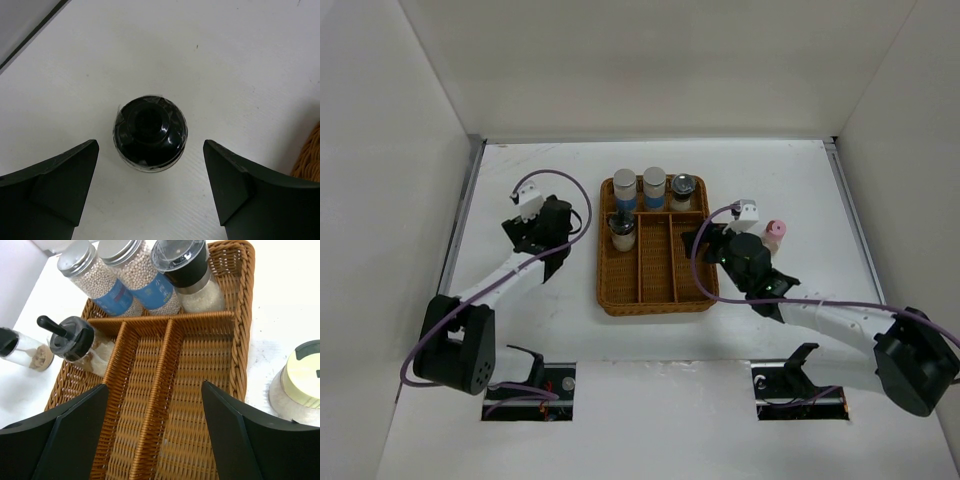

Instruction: Organize the condiment bottles

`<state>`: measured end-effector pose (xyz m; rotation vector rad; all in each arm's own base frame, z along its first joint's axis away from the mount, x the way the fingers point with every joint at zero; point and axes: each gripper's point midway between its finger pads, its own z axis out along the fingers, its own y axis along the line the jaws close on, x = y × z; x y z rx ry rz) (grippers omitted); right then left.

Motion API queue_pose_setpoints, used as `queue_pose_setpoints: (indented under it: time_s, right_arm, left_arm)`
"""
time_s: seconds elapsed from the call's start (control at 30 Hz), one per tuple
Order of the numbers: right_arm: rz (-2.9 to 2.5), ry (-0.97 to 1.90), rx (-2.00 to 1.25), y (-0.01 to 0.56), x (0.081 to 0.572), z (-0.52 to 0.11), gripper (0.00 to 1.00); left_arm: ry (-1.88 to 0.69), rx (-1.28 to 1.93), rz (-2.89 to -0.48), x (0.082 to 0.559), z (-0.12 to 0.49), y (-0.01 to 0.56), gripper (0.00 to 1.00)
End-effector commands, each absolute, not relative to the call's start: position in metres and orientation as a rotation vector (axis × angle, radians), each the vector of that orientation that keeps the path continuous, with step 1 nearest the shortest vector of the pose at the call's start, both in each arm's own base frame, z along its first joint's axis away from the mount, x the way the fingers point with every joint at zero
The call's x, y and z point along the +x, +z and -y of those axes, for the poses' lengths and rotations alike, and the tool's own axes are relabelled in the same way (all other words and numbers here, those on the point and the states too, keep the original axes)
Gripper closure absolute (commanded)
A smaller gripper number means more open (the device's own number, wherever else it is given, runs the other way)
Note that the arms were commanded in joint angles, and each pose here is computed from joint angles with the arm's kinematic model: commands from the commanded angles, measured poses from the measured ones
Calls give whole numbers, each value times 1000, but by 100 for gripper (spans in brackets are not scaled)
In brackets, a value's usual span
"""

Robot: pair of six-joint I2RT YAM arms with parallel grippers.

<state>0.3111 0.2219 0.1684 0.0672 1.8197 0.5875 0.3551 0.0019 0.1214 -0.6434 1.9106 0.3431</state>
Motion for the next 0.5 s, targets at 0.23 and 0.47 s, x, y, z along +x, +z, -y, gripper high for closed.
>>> queue_pose_setpoints:
  time_s: [0.23, 0.47]
  right_arm:
    - [-1786, 641, 43, 182, 314, -240, 18]
    - [-1789, 637, 37, 181, 314, -240, 18]
  left_arm:
    - [252, -674, -1849, 382, -9, 131, 18]
    - [228, -687, -1878, 384, -10, 118, 32]
